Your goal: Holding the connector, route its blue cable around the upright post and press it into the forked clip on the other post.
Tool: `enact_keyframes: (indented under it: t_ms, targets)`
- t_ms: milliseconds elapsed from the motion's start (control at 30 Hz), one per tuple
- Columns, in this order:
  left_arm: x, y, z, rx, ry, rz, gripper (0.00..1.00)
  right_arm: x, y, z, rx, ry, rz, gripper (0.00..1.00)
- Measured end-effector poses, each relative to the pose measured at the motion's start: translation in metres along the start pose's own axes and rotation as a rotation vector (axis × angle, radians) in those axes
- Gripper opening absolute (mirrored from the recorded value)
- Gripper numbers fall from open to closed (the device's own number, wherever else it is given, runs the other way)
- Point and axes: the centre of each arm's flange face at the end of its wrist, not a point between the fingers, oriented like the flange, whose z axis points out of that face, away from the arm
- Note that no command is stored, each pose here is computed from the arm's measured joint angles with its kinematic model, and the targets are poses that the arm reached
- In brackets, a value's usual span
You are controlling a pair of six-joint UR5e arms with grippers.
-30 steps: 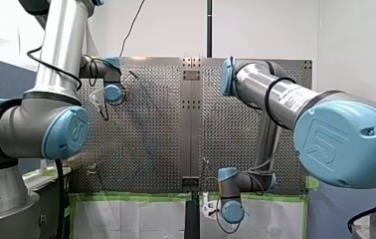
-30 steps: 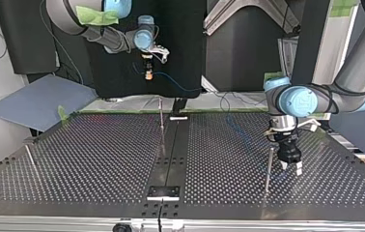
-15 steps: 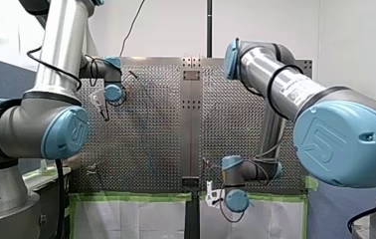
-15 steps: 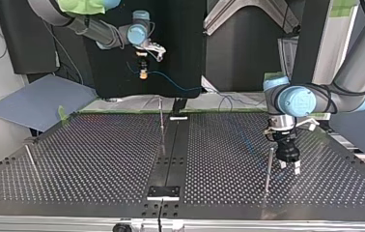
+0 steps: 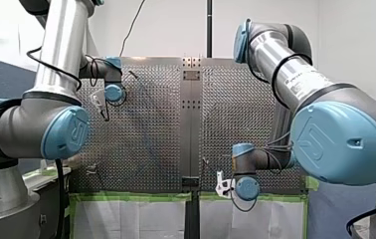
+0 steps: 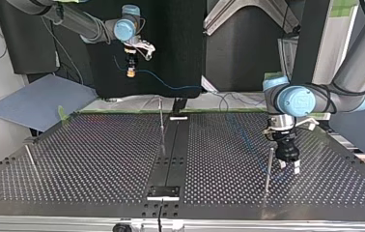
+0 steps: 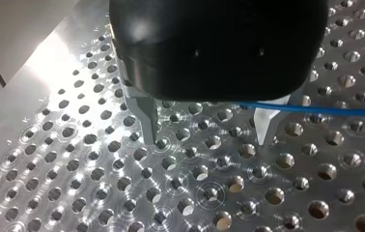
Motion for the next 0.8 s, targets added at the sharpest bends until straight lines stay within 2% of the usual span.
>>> enact_keyframes:
  t_ms: [167, 400, 533, 800]
  targets:
    - [0.0, 0.0, 0.0, -0.002, 0.0, 0.0, 1.0, 0.02, 0.021, 0.0, -0.019, 0.036, 0.017, 0.0]
    - [0.0, 0.0, 0.0, -0.002, -0.001, 0.0, 1.0, 0.058, 0.047, 0.013, -0.019, 0.118, 0.051, 0.0]
    - [0.0, 0.0, 0.0, -0.003, 0.0, 0.0, 1.0, 0.071, 0.051, 0.017, 0.001, 0.148, 0.056, 0.0]
    - [0.001, 0.0, -0.001, -0.003, 0.002, 0.0, 1.0, 0.075, 0.045, 0.017, 0.069, 0.157, 0.053, 0.0]
